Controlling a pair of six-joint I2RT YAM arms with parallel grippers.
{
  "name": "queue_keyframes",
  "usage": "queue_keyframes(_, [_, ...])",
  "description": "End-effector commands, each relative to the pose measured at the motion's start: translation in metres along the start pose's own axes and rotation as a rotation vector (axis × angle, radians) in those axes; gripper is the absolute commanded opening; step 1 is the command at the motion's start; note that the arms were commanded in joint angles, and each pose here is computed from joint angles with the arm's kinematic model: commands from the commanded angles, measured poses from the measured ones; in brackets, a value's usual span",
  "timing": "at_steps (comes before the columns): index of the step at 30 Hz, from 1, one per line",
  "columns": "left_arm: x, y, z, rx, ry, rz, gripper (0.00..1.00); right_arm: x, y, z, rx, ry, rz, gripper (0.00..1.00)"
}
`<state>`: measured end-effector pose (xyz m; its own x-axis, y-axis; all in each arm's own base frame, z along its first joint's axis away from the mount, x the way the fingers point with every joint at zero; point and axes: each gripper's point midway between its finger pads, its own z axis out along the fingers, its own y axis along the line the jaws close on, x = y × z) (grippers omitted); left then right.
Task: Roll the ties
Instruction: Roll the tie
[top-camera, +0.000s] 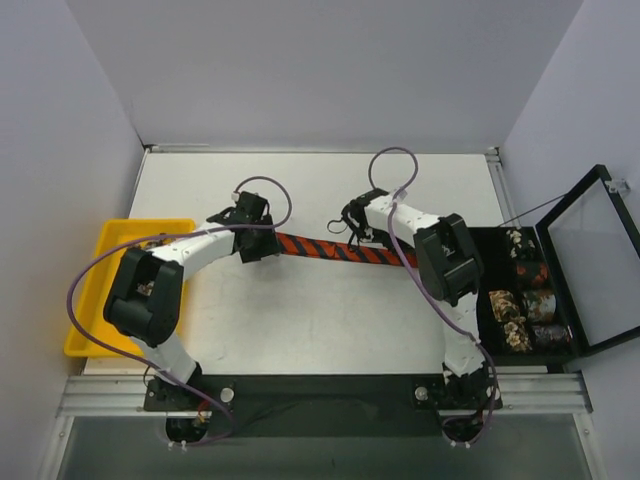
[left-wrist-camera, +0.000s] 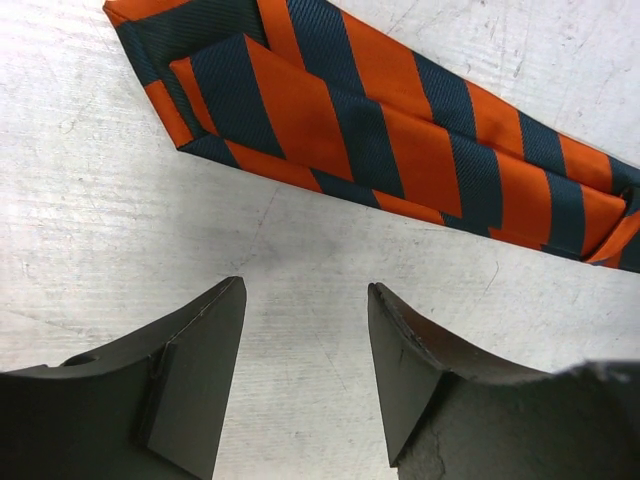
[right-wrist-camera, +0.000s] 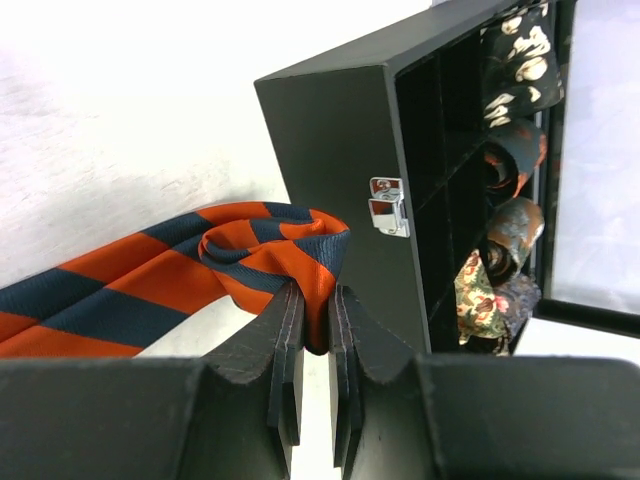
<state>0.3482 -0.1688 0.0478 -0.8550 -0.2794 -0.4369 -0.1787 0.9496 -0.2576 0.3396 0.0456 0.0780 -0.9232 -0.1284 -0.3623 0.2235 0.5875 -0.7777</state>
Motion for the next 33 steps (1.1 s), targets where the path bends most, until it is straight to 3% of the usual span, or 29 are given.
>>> queue_keyframes(1, [-0.021,-0.005,-0.016,0.032,-0.082,-0.023,0.63,-0.006,-0.008,-0.011,0.079,-0.054,-0.03,0.0])
queue_keyframes(8, [-0.021,0.004,-0.02,0.013,-0.086,-0.04,0.62,-0.006,0.019,-0.018,0.103,-0.06,-0.119,0.0])
queue_keyframes(21, [-0.026,0.009,-0.025,0.004,-0.111,-0.047,0.62,0.007,0.06,-0.026,-0.017,0.011,-0.144,0.0])
queue_keyframes(25, [-0.026,0.008,-0.025,0.007,-0.11,-0.047,0.63,0.011,0.075,-0.028,-0.113,0.035,-0.134,0.09])
queue_keyframes(33, [-0.028,0.007,-0.026,0.01,-0.117,-0.048,0.63,0.019,0.088,-0.032,-0.216,0.051,-0.116,0.17])
